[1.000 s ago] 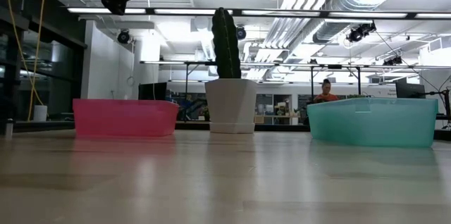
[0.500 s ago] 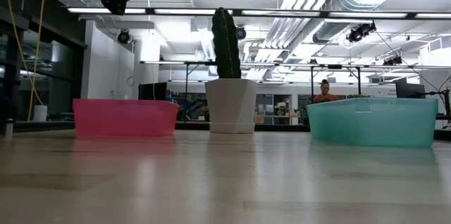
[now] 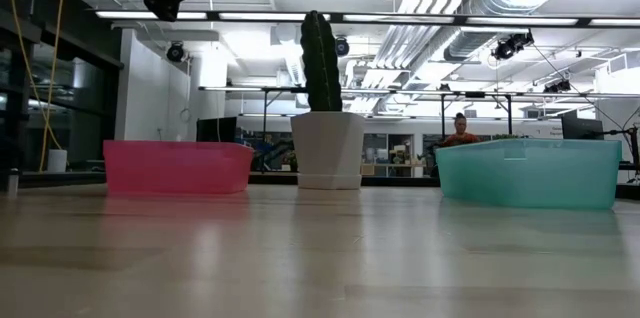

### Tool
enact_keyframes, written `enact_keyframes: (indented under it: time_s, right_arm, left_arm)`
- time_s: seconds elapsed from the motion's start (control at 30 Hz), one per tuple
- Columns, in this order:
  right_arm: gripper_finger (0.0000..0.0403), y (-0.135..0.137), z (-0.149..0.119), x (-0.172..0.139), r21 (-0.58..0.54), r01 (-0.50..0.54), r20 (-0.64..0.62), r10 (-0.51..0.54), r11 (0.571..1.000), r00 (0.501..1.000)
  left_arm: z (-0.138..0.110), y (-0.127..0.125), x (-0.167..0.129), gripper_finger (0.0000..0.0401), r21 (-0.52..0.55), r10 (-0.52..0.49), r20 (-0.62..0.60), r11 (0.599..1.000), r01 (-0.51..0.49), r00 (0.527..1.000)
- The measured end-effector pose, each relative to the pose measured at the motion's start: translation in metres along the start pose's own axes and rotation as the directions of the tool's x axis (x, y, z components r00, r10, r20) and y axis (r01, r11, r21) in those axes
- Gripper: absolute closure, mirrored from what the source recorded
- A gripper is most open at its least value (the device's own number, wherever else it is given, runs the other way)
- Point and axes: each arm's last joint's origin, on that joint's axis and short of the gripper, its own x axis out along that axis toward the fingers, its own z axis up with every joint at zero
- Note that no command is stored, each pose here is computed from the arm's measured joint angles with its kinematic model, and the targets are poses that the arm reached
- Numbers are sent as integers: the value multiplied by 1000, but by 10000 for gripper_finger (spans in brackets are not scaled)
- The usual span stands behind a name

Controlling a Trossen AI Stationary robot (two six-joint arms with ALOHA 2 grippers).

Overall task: Pick and place medicine bottles into bin by pill shape (circle, oval)
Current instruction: Put the green tablet bottle into the red bin

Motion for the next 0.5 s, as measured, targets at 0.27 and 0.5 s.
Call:
enact_keyframes:
  time_s: [0.27,0.5]
  right_arm:
    - [308,7,101,-49,-329,43,366,85,943,927]
    - [307,-22,191,-78,-438,150,558,138,886,818]
  left_arm:
    - [5,-1,-3,238,-15,-11,38,1000,12,999]
    - [16,1,-28,238,-31,-34,84,999,37,996]
